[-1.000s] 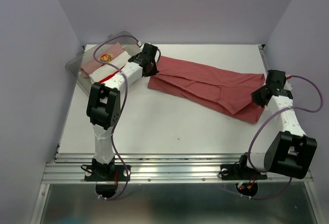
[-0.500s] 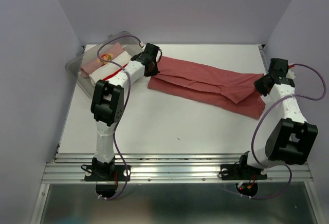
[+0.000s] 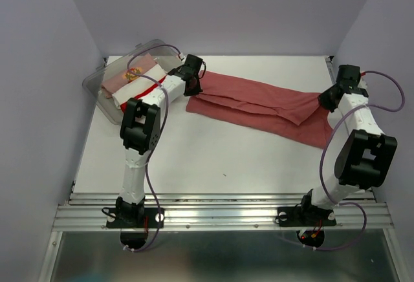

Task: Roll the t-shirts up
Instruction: Fold the T-shirt at the center of the board.

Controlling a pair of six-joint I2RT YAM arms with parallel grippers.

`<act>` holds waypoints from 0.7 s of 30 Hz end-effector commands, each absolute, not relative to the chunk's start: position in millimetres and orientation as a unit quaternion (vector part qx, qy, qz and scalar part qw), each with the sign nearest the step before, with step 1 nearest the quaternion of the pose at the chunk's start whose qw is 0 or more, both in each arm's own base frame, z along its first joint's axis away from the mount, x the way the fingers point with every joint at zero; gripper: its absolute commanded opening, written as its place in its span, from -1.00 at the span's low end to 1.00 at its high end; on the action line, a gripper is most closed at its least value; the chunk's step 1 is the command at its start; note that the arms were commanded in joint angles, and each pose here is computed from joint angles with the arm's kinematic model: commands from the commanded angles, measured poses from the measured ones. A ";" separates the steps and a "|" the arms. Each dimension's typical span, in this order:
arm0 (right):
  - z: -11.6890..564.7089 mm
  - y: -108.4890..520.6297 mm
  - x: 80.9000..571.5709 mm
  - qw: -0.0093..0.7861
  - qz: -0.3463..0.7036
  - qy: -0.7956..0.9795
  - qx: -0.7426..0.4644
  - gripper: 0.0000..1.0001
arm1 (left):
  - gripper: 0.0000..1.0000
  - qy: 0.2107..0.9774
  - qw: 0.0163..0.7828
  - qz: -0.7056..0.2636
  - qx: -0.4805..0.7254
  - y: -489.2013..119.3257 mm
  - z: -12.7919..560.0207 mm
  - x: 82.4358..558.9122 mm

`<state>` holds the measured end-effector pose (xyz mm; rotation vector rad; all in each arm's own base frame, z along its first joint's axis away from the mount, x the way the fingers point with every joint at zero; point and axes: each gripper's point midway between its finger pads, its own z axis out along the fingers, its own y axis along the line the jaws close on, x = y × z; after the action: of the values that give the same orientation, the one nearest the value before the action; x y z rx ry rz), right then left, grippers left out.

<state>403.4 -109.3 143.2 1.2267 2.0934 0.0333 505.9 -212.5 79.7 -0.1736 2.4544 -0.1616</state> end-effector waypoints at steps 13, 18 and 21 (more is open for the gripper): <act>157.9 -125.1 444.8 0.390 0.021 0.793 0.467 -0.99 | -1.00 0.927 0.366 -0.032 -0.079 -204.3 93.7 530.3; 154.6 -125.2 453.6 0.390 0.027 0.794 0.466 -0.99 | -1.00 0.927 0.364 -0.031 -0.081 -206.2 88.3 535.0; 151.6 -125.3 458.9 0.388 0.031 0.795 0.465 -0.99 | -1.00 0.927 0.364 -0.028 -0.082 -205.7 85.7 536.4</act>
<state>431.4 -114.8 123.8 1.2257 2.1204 0.0405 522.5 -210.0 65.3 -0.1906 2.4460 -0.0943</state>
